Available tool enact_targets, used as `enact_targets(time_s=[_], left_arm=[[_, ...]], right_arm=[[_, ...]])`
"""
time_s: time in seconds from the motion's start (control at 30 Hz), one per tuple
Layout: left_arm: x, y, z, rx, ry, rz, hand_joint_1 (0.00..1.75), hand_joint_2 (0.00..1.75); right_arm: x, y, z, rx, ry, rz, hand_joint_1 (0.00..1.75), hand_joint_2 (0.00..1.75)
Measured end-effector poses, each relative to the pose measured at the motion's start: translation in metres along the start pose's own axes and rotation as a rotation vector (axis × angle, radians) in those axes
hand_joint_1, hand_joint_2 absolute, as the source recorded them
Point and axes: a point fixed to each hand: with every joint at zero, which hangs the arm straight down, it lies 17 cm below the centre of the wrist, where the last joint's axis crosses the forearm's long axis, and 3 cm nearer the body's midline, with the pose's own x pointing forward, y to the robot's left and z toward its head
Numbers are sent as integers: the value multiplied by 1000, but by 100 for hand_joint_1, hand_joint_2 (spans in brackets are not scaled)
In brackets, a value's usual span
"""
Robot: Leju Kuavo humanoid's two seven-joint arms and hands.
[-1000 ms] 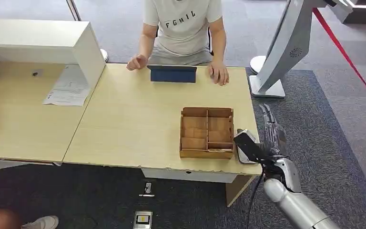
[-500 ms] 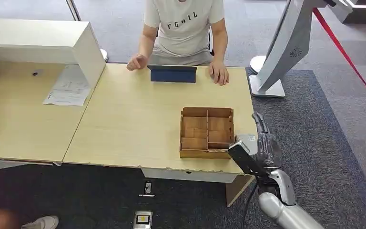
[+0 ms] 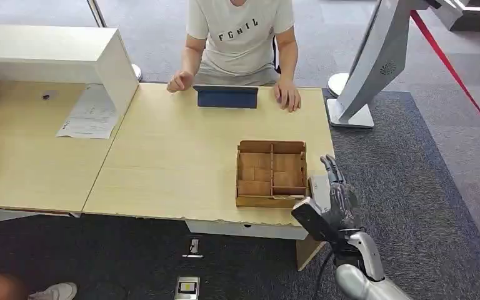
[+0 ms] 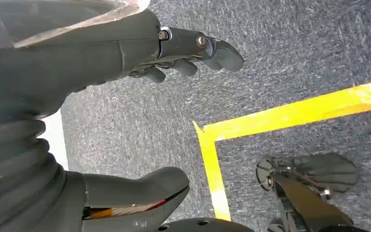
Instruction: Pass the card to the sensor for recognition and then transmit it.
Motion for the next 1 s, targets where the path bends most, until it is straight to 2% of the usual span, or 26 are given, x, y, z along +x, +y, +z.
enact_targets(time_s=[0.53, 0.77, 1.0], left_arm=[[7, 0, -1, -7, 0, -13, 0, 175], [13, -1, -1, -14, -9, -28, 0, 175], [21, -2, -1, -24, -18, -46, 0, 175]], right_arm=[[42, 40, 20, 102, -101, 18, 0, 175], [43, 42, 1, 147, -138, 125, 0, 175], [32, 31, -19, 148, -122, 195, 0, 175]])
